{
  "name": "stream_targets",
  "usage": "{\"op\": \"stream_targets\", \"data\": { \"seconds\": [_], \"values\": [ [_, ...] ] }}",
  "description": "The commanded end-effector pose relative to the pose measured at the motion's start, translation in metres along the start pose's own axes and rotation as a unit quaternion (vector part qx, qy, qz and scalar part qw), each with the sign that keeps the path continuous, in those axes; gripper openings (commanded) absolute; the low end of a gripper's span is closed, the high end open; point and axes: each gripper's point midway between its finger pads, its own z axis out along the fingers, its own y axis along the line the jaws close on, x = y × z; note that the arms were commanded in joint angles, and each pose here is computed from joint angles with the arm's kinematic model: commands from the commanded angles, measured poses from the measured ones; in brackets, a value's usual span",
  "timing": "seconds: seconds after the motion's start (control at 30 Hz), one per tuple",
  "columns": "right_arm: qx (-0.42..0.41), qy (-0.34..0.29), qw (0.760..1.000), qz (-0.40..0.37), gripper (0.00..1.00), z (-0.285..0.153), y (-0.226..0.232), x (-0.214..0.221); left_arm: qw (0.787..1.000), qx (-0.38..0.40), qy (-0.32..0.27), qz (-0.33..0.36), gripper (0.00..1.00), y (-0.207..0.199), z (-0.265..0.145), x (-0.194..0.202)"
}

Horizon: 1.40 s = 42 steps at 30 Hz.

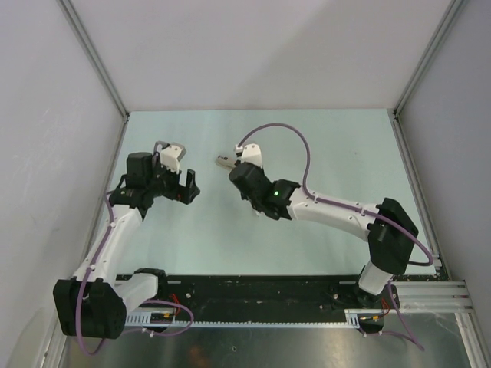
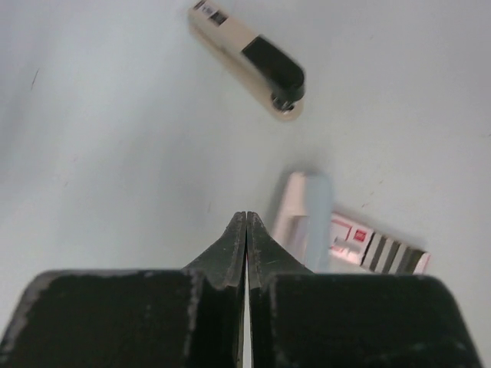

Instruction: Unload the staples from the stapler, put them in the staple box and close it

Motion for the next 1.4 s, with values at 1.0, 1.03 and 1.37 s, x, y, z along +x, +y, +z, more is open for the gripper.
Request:
{"op": "stream_targets", "data": {
  "seconds": [1.0, 1.03, 1.37],
  "values": [
    [-0.037, 0.149, 0.982, 0.109, 0.62, 0.045, -0.041, 0.1, 1.0, 0.005, -0.009, 0.018, 0.99, 0.004, -0.002, -0.015],
    [-0.038, 0.152, 0.982, 0.109, 0.62, 0.046, -0.04, 0.103, 1.0, 0.006, -0.01, 0.019, 1.0, 0.004, -0.002, -0.017],
    [-0.037, 0.17, 0.979, 0.109, 0.59, 0.049, -0.036, 0.116, 1.0, 0.008, -0.015, 0.015, 0.99, 0.004, -0.001, -0.026]
  ]
}}
